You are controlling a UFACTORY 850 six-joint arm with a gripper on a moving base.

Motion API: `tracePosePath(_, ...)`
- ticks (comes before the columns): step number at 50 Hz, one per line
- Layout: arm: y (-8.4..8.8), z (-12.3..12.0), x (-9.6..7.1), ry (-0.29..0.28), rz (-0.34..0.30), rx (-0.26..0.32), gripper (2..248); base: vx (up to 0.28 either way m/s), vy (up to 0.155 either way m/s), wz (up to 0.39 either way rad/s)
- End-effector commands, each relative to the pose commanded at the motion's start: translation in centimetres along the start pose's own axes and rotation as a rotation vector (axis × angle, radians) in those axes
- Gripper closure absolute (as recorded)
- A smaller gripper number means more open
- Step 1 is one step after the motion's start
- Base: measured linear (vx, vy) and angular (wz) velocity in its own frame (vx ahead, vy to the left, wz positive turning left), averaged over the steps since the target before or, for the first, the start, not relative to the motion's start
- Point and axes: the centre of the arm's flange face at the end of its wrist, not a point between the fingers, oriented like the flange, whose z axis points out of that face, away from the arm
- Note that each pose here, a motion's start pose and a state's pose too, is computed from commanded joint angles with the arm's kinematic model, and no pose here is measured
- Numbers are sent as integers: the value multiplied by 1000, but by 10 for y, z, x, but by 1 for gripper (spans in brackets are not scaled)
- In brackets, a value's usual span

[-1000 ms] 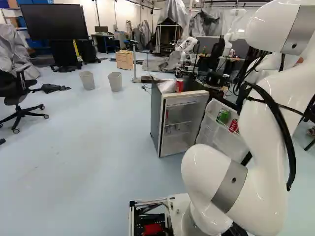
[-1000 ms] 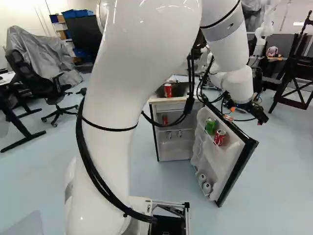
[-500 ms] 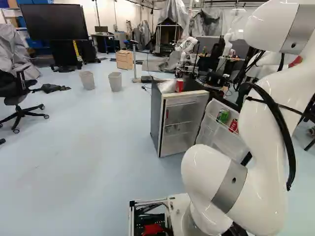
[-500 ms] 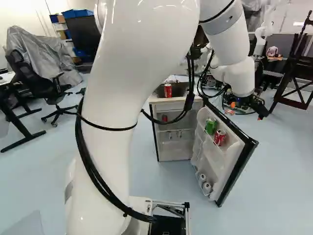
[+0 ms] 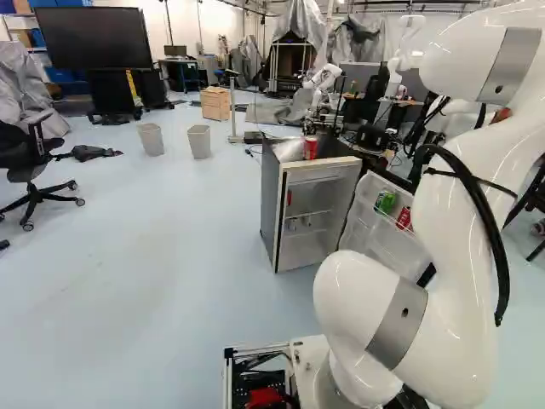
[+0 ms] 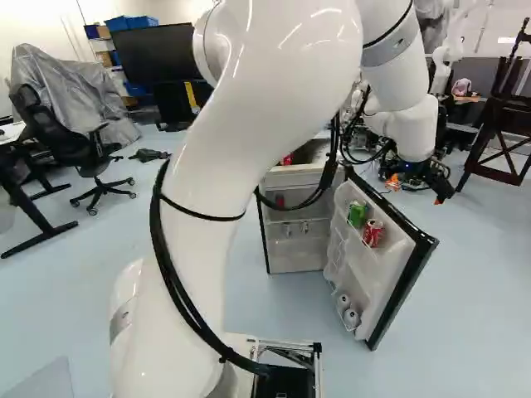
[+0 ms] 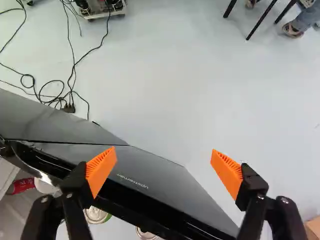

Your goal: Grab a drink from the fridge

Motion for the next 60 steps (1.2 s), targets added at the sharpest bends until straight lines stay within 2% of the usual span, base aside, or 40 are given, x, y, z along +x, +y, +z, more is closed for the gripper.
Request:
tracePosePath(36,26,34,29,-131,31,-16,3,0,0,0)
tracePosePath(60,30,36,23,-249,38,-17,3,0,0,0)
